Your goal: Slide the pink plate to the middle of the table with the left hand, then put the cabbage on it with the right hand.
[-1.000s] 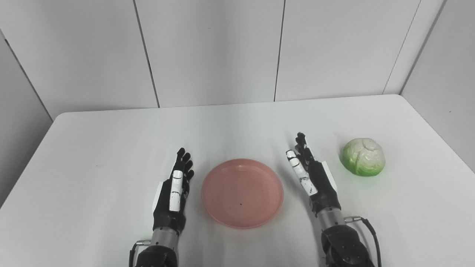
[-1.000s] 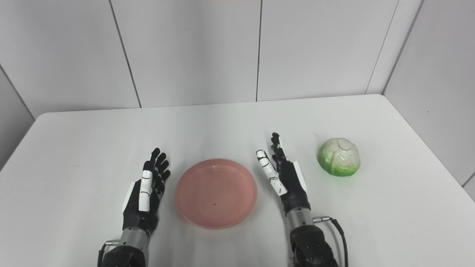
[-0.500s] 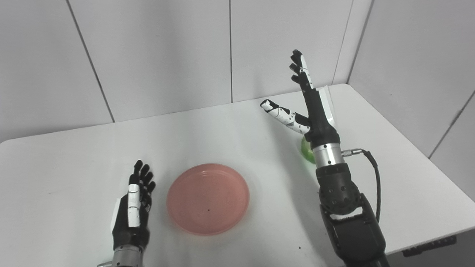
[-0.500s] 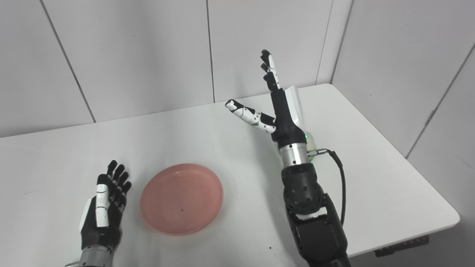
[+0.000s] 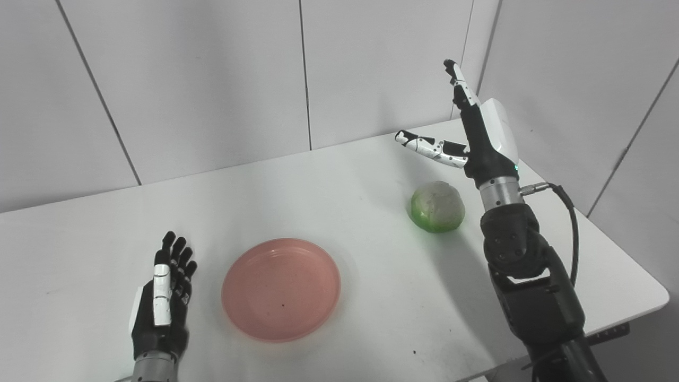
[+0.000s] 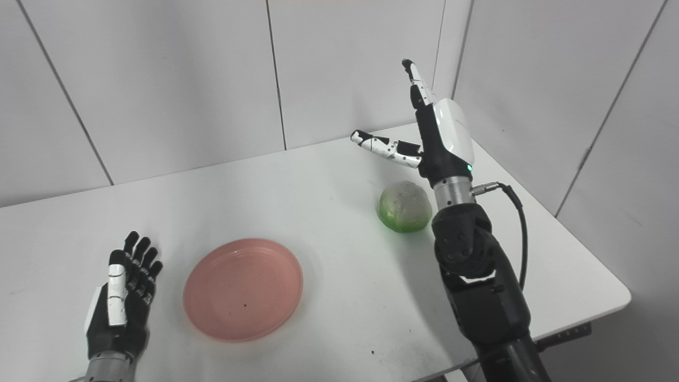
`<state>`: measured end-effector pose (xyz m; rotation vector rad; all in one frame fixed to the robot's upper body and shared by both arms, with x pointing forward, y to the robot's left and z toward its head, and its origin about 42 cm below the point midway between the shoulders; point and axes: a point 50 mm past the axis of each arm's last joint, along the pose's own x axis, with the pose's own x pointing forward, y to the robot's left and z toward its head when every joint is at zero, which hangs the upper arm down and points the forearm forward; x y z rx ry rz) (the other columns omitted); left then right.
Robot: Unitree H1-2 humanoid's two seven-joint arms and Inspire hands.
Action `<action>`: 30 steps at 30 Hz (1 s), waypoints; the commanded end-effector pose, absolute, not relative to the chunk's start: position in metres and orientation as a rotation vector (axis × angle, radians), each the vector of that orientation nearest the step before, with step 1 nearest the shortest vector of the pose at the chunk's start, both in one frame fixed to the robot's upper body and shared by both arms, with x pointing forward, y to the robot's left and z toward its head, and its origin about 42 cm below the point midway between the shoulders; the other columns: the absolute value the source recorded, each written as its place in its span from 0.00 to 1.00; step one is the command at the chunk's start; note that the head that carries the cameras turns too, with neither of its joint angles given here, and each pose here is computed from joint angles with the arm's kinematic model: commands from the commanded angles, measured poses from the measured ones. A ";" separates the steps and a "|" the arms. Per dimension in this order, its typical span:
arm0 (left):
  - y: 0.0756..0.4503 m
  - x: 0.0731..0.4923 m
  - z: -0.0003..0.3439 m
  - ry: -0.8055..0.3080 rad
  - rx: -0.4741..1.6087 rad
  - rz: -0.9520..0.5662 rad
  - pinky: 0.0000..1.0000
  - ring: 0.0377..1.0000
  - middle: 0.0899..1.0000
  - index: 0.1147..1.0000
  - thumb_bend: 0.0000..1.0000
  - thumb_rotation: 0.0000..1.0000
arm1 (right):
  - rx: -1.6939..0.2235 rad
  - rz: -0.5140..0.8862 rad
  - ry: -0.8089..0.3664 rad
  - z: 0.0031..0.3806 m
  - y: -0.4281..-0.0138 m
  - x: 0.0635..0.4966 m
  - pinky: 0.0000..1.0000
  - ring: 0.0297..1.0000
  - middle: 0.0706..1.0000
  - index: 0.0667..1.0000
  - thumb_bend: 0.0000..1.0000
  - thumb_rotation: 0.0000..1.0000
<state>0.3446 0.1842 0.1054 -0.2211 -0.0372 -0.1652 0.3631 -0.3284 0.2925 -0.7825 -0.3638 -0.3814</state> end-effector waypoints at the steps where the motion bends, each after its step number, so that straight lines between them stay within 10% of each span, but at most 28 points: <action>1: 0.198 0.332 0.080 0.017 -0.207 -0.153 1.00 1.00 1.00 1.00 0.74 0.96 | -0.822 -0.421 -0.382 0.313 -0.339 0.361 0.81 0.91 0.95 0.94 0.88 0.54; 30: 0.198 0.327 0.082 0.025 -0.217 -0.146 1.00 1.00 1.00 1.00 0.75 0.95 | -0.959 -0.262 -0.019 0.272 -0.349 0.386 0.74 0.88 0.95 0.96 1.00 0.38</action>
